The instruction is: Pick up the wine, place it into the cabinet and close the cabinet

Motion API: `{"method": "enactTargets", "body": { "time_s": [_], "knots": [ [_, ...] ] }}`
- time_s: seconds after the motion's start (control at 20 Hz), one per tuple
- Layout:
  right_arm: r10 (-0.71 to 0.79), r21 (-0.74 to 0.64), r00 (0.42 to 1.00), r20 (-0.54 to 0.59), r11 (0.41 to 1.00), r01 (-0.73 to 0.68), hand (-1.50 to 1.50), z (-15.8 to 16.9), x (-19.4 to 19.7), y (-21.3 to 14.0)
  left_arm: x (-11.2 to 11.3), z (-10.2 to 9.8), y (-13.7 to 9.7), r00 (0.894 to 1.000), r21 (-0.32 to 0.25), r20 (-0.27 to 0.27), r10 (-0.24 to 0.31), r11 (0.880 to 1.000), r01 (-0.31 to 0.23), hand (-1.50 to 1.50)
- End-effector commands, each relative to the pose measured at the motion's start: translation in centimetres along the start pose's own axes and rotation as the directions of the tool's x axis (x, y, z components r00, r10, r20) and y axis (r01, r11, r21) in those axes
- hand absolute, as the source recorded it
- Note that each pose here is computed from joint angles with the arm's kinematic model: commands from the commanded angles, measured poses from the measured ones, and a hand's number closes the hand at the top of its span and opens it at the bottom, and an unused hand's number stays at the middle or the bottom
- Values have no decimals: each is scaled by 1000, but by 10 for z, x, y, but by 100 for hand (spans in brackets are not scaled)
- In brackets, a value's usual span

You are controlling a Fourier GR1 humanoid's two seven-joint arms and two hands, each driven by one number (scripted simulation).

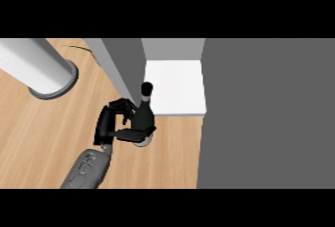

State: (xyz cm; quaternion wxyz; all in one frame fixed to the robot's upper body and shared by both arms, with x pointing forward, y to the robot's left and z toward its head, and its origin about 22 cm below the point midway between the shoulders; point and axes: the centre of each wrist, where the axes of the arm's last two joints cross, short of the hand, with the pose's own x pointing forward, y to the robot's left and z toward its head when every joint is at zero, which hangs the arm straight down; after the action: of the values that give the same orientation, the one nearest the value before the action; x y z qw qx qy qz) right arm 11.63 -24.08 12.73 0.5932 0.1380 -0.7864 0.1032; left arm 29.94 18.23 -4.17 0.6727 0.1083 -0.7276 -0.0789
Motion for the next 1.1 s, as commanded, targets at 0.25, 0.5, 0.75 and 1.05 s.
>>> {"method": "enactTargets", "body": {
  "time_s": [0.25,0.5,0.75,1.05],
  "knots": [
    [-36,29,998,56,999,34,-150,6,15,4,56,-27,-54,998,-68,30,60,996,-58,150],
    [-41,38,997,67,999,39,-150,3,12,2,64,-31,-65,1000,-40,4,2,999,-1,150],
    [-33,61,998,61,998,29,-150,2,13,0,54,-32,-66,995,-12,-11,-102,995,102,150],
    [-63,96,996,62,994,57,-150,1,4,2,49,-30,-73,983,56,-71,-168,984,172,150]
  ]
}}
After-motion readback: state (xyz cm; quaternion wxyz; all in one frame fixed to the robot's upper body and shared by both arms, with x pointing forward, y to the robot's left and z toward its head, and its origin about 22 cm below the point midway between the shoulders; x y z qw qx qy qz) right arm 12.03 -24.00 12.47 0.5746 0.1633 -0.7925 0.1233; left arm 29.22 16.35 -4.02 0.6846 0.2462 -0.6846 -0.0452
